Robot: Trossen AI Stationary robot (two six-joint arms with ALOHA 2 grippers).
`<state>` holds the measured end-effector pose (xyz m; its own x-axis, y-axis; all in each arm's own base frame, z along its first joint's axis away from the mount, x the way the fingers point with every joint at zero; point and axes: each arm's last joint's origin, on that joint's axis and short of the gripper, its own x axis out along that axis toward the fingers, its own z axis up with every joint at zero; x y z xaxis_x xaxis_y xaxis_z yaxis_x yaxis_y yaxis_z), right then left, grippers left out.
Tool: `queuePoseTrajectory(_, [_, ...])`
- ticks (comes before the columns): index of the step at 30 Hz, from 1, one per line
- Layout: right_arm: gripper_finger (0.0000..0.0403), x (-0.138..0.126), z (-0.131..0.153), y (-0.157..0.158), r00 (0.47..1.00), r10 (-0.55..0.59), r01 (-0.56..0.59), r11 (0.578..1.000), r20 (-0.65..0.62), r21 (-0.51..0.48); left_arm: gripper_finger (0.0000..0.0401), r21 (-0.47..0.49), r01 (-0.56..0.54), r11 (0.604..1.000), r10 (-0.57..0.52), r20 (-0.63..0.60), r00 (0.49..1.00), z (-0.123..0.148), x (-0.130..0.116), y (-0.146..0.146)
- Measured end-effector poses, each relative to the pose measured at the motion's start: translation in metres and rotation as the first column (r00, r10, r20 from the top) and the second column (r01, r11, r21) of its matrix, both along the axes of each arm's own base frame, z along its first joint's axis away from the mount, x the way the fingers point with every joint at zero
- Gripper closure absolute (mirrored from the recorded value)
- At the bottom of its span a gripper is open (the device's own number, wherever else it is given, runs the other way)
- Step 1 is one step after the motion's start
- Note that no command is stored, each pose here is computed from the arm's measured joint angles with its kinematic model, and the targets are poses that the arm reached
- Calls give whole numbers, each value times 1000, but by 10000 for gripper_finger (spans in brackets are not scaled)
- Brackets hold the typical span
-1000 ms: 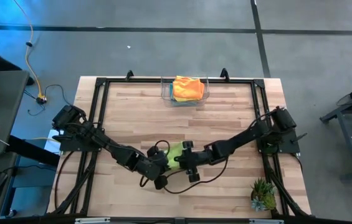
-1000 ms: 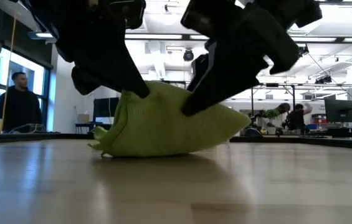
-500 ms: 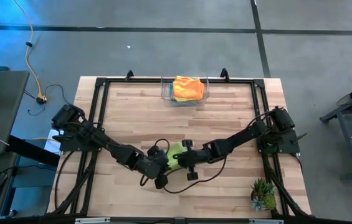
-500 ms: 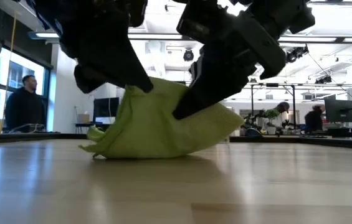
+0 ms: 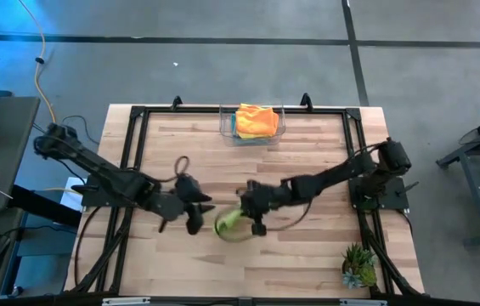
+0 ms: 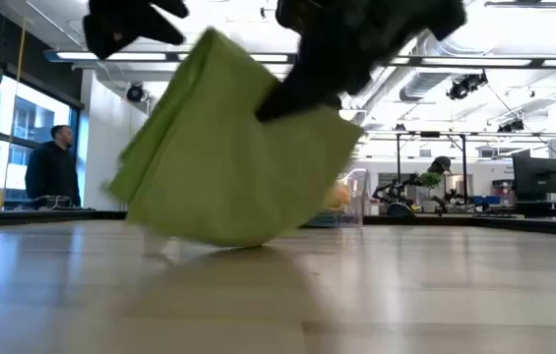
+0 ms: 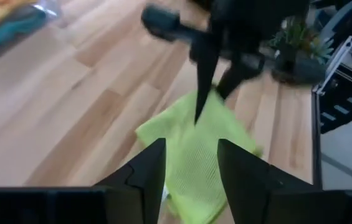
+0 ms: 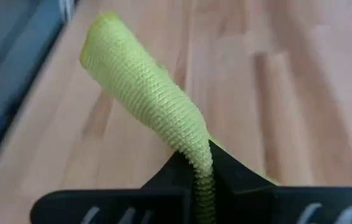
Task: Fold microfiber towels
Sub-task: Put the green towel into the transparent bin
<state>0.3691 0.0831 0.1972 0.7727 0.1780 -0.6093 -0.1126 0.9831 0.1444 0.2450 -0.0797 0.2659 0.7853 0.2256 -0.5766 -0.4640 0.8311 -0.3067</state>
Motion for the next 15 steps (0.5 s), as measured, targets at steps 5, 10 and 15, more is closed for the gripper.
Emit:
queuePoseTrajectory(5, [402,2,27,-45,982,-179,167,973,61,157,300,23,-19,1000,17,76,997,-1,-44,8])
queuePoseTrajectory(10, [402,13,63,-89,926,-366,329,904,94,275,348,80,28,996,-39,140,989,-4,-82,15])
queuePoseTrajectory(15, [402,15,92,-145,846,-530,482,806,55,344,384,52,2,999,-14,236,972,-1,-104,25])
